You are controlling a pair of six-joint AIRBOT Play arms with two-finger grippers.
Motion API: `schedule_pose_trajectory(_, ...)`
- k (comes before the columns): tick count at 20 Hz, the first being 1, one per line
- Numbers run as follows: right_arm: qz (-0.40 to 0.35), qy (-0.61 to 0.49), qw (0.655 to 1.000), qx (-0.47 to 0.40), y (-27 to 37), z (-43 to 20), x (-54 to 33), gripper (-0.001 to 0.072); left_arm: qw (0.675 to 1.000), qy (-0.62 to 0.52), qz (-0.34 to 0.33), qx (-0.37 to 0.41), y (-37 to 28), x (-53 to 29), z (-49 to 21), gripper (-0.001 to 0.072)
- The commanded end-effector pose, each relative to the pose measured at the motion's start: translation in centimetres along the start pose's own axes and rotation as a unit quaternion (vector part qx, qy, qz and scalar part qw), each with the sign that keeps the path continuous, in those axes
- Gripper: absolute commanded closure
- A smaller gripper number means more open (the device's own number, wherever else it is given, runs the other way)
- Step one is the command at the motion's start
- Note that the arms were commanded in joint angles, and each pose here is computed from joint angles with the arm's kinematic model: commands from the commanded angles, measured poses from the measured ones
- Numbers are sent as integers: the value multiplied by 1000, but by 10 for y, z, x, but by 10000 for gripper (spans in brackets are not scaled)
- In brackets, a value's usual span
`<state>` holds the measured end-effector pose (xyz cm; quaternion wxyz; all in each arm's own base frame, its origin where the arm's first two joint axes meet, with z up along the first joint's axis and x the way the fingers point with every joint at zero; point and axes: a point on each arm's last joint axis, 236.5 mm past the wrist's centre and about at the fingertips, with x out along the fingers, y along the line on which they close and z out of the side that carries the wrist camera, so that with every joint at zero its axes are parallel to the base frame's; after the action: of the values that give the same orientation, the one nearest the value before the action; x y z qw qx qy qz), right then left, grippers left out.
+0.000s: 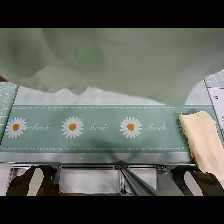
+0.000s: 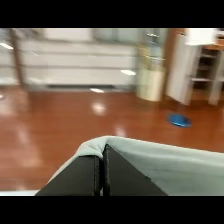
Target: Fold the shirts.
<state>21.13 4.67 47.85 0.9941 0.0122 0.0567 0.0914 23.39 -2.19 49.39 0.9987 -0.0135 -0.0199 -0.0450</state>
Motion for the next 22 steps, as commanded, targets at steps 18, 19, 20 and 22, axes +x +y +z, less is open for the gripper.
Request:
schedule_pose_trajectory(18, 36, 357, 915, 186, -54, -324, 218, 686, 904, 413, 61, -91, 71, 150, -342, 691)
schedule_pose_trajectory(19, 40, 367, 907, 203, -58, -345, 238, 686, 895, 428, 55, -111, 71, 169, -369, 691)
schedule_pose_trajectory(20, 47, 376, 900, 216, -60, -366, 259, 686, 886, 441, 50, -132, 70, 185, -394, 691)
schedule_pose_trajectory(22, 47, 389, 886, 247, -69, -401, 296, 686, 864, 467, 57, -179, 71, 213, -447, 691)
